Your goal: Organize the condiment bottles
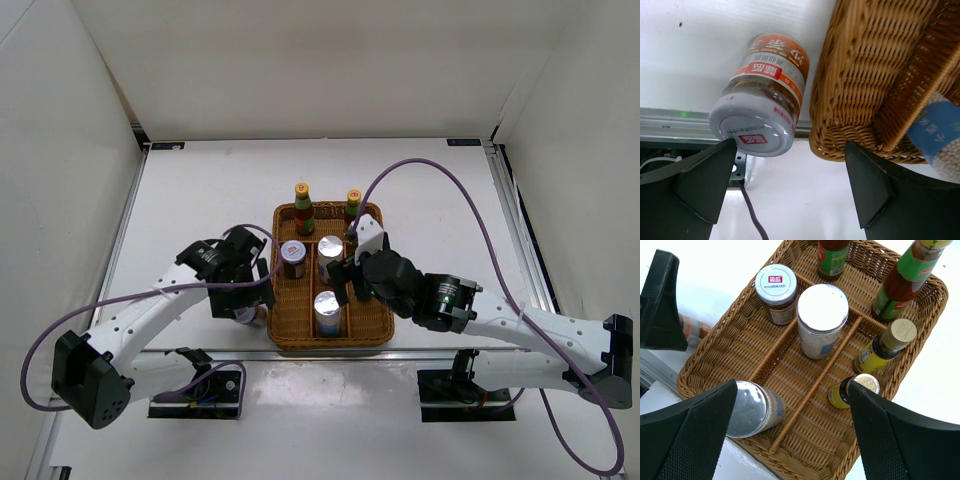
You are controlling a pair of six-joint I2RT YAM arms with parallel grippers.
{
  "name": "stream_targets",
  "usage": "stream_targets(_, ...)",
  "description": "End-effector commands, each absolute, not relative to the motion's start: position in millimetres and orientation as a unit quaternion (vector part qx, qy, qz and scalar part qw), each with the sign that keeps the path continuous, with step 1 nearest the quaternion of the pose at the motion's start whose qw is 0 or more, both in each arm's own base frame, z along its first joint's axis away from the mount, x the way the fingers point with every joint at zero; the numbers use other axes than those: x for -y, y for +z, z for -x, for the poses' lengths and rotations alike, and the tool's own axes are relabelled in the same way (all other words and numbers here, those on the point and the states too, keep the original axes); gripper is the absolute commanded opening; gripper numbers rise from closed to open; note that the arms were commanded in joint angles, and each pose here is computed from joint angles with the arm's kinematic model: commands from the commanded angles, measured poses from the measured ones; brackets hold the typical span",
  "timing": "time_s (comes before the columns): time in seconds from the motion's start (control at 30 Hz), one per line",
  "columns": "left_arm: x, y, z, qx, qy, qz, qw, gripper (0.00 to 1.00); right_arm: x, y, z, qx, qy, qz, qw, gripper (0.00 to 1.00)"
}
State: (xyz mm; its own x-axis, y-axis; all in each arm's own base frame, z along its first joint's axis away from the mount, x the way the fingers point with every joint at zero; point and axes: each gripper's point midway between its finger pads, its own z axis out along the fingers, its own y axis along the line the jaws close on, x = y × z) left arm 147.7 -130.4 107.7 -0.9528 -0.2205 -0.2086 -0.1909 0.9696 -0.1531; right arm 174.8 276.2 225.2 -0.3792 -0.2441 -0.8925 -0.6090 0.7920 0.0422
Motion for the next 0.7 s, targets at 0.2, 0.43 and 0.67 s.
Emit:
stream_targets(0.2, 148.7, 152.1, -190.9, -0.973, -0.096, 0.080, 0.196, 1.00, -285.5, 248.1, -178.9, -0.795, 0.211, 0.245, 0.513, 0.94)
stream_targets(0.43, 144.9, 137.0, -185.6, -0.978, -0.079, 0.079, 0.176, 1.00, -284.5, 243.4, -178.6, -0.797, 0.208, 0.247, 0.511, 0.94)
stream_targets(0.67, 137.0, 116.8, -184.3, -0.982, -0.050, 0.101, 0.149, 1.00, -284.5, 243.3, -178.6, -0.797, 0.207, 0.247, 0.511, 0.95)
